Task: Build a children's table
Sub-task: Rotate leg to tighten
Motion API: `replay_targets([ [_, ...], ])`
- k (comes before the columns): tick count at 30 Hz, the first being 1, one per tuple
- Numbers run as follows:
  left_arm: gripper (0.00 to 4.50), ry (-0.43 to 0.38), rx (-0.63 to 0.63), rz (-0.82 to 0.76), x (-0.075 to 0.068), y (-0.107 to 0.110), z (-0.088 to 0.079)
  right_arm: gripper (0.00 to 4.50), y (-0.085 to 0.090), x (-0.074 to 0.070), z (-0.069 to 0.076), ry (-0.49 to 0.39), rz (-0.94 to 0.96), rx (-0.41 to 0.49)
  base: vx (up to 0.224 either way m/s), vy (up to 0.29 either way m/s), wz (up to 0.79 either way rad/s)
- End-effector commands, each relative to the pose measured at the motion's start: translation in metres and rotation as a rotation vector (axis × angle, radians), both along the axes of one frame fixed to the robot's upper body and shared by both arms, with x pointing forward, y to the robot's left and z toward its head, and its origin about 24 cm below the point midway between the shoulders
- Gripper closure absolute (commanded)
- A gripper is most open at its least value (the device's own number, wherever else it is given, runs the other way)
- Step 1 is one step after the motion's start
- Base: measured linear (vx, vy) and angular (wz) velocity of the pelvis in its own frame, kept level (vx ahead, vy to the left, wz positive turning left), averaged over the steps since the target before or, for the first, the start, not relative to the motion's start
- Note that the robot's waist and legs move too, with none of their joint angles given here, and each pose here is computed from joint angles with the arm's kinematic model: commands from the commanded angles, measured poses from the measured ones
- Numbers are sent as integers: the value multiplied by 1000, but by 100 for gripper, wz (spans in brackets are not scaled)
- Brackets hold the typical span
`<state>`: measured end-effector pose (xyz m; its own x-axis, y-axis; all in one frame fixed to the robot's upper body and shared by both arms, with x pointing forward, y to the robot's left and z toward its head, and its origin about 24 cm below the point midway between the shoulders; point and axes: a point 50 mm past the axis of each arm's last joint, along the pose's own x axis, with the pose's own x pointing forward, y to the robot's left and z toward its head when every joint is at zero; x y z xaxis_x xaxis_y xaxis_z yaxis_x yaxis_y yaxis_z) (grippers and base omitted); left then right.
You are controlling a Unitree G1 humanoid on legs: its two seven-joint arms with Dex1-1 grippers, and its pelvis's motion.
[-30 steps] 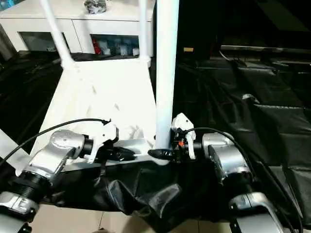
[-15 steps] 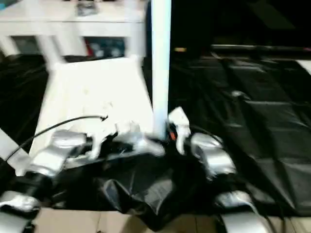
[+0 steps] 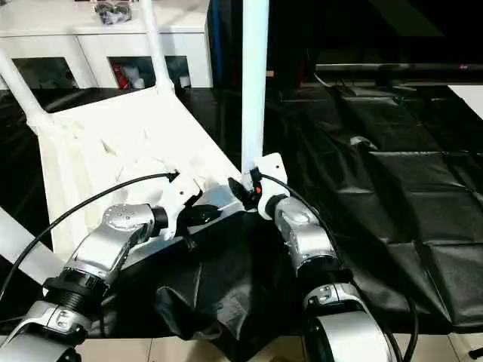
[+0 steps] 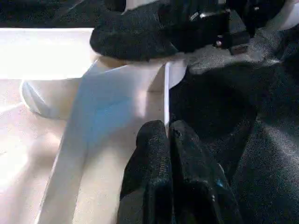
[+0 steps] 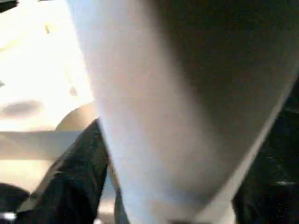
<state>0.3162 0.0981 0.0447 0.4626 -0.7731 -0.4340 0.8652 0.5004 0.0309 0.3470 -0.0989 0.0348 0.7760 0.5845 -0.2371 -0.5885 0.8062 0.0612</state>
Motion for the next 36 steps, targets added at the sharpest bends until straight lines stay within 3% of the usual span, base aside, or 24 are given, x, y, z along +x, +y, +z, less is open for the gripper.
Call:
replay_targets([
  [1,450,-43,-69,-166,-7,-26,15,94,38,-18,-12,54,266,2,0,0,0],
  [9,450,-3,-32,-266,-8,-5,13,94,20,-38,-4,60,659,7,0,0,0],
  [14,450,17,-17,-326,-8,6,12,94,12,-52,-1,135,826,59,0,0,0],
  [18,450,23,7,-343,-4,14,14,127,8,-63,1,219,936,97,0,0,0],
  [29,450,29,8,-353,-2,14,13,181,6,-68,5,251,949,116,0,0,0],
  [34,450,15,-28,-278,1,13,14,186,13,-48,7,149,719,127,0,0,0],
  [36,450,-1,-24,-202,4,11,14,188,20,-36,2,113,525,98,0,0,0],
])
